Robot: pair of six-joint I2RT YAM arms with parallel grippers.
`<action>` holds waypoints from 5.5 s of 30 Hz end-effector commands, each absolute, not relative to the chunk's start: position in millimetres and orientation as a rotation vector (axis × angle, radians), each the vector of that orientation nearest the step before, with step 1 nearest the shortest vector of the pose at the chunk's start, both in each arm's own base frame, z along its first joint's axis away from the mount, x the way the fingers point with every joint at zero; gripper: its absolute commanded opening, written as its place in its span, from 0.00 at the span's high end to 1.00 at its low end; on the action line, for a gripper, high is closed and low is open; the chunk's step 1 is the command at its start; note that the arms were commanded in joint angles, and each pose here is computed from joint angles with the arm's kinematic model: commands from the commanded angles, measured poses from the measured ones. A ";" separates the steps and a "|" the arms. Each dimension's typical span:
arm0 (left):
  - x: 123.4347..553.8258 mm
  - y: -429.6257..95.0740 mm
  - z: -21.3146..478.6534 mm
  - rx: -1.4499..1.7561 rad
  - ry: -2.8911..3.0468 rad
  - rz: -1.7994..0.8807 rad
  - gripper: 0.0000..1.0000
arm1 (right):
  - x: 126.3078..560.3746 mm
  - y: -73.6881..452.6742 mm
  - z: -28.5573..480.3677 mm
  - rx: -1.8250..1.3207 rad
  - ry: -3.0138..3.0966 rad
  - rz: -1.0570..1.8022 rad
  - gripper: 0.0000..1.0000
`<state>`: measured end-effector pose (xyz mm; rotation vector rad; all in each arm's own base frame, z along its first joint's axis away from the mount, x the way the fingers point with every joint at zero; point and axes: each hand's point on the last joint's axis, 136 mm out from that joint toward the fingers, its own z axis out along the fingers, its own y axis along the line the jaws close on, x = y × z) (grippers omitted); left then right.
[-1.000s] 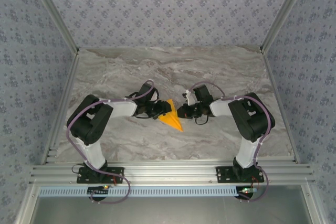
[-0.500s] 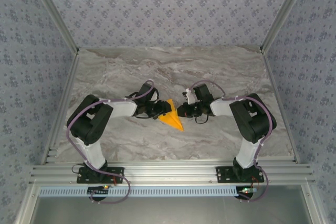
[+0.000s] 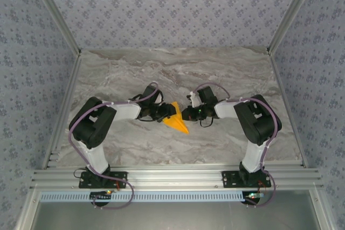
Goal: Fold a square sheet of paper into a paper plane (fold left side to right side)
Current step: Fourth fold the wing at the center of the table.
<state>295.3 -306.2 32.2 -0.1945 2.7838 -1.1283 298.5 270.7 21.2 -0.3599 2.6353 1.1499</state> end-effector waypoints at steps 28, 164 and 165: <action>318.2 -319.1 66.9 -0.050 2.768 -1.073 0.73 | 283.5 255.4 -7.0 -0.384 2.781 0.967 0.93; 293.1 -283.6 -12.5 -0.150 2.943 -0.853 0.79 | 192.7 256.7 59.5 -0.524 2.914 1.250 0.93; 293.0 -283.2 -13.0 -0.151 2.944 -0.852 0.79 | 198.4 257.6 59.9 -0.507 2.911 1.238 0.93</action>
